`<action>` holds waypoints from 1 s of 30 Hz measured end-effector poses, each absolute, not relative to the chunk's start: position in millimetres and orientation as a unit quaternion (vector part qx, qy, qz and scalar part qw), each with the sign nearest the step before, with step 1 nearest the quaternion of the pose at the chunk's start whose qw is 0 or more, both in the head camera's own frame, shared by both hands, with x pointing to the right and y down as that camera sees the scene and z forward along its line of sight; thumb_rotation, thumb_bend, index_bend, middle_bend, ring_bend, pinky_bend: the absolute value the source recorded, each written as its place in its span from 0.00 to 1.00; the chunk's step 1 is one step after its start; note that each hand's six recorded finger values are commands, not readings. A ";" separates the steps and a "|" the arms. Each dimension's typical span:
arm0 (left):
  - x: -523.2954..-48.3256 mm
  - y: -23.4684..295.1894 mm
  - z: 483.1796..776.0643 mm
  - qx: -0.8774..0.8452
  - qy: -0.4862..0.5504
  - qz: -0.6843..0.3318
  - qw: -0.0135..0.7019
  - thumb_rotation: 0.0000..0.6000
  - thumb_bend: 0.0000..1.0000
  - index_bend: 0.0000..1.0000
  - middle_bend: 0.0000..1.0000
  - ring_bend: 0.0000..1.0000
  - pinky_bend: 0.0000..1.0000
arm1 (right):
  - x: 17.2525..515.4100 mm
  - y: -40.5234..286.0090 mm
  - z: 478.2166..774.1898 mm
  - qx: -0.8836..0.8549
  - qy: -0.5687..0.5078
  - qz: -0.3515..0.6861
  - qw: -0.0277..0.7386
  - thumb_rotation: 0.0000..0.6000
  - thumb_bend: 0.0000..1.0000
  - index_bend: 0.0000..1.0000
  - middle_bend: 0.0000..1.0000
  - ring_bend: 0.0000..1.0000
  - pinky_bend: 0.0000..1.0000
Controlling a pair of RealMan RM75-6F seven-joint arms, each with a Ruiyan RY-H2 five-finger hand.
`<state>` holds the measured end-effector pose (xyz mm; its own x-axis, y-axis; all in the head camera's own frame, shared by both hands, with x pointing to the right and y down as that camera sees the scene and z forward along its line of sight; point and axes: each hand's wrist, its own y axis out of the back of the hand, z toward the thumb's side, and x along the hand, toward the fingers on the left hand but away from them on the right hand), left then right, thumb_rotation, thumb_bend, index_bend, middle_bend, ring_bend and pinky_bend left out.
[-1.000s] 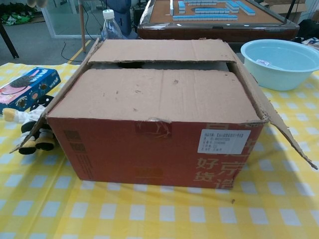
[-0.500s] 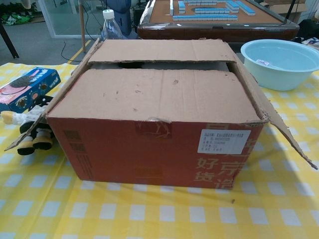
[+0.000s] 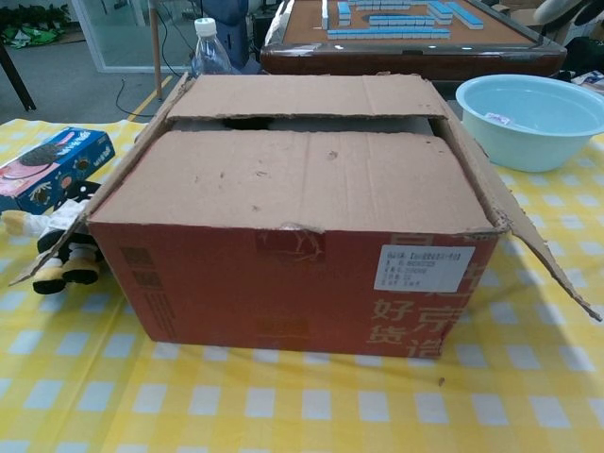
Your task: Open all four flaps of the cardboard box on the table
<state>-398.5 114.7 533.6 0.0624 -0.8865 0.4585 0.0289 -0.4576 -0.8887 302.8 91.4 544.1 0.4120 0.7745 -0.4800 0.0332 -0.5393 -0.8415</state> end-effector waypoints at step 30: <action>-432.8 177.0 536.2 -0.621 0.383 -0.567 0.383 0.40 0.43 0.32 0.23 0.10 0.00 | 189.9 61.1 603.8 -0.773 -0.217 0.455 0.386 1.00 0.32 0.01 0.02 0.00 0.10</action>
<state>-432.8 177.0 536.2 0.0631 -0.9093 0.4112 -0.0410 -0.4141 -0.9093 189.9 61.1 603.8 0.4928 0.6857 -0.5357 -0.0155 -0.6086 -0.7933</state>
